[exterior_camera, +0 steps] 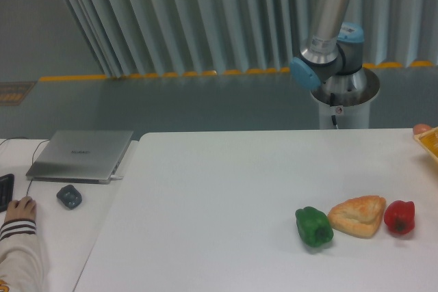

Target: Place the yellow pepper on the table

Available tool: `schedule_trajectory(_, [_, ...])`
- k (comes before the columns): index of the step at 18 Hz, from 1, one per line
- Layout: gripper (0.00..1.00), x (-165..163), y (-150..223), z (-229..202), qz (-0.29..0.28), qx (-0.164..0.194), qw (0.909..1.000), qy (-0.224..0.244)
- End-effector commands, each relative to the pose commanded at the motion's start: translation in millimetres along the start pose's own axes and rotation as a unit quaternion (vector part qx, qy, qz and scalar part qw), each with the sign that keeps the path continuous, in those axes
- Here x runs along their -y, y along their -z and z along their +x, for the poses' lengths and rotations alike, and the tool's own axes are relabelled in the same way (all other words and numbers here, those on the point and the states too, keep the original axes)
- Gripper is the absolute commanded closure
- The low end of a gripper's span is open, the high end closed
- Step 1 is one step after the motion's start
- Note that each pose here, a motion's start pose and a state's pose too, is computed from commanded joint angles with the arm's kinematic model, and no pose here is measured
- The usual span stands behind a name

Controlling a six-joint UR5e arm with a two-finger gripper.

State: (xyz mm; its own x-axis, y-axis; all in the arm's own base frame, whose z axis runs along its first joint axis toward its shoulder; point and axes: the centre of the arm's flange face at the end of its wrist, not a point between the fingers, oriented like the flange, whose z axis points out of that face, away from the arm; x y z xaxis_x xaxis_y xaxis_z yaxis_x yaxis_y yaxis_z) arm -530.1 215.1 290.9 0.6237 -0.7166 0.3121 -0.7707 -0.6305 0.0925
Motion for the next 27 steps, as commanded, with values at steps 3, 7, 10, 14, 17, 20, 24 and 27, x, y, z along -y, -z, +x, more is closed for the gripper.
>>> schedule_trajectory(3, [0.00,1,-4,0,0.002,-0.003,1.0000,0.000])
schedule_trajectory(7, [0.00,1,-10,-4,0.006,-0.007,0.9999,-0.004])
schedule_trajectory(10, [0.14,-3,-11,-3,0.009,-0.005,0.9999,-0.002])
schedule_trajectory(14, [0.68,-12,6,-5,-0.003,0.013,0.9996,-0.026])
schedule_trajectory(17, [0.73,-16,31,-4,-0.012,0.031,0.9992,-0.023])
schedule_trajectory(20, [0.73,-8,63,3,-0.003,0.071,0.9972,-0.022])
schedule_trajectory(24, [0.72,0,95,4,0.068,0.125,0.9898,-0.004])
schedule_trajectory(27, [0.72,18,111,4,0.097,0.151,0.9830,0.040])
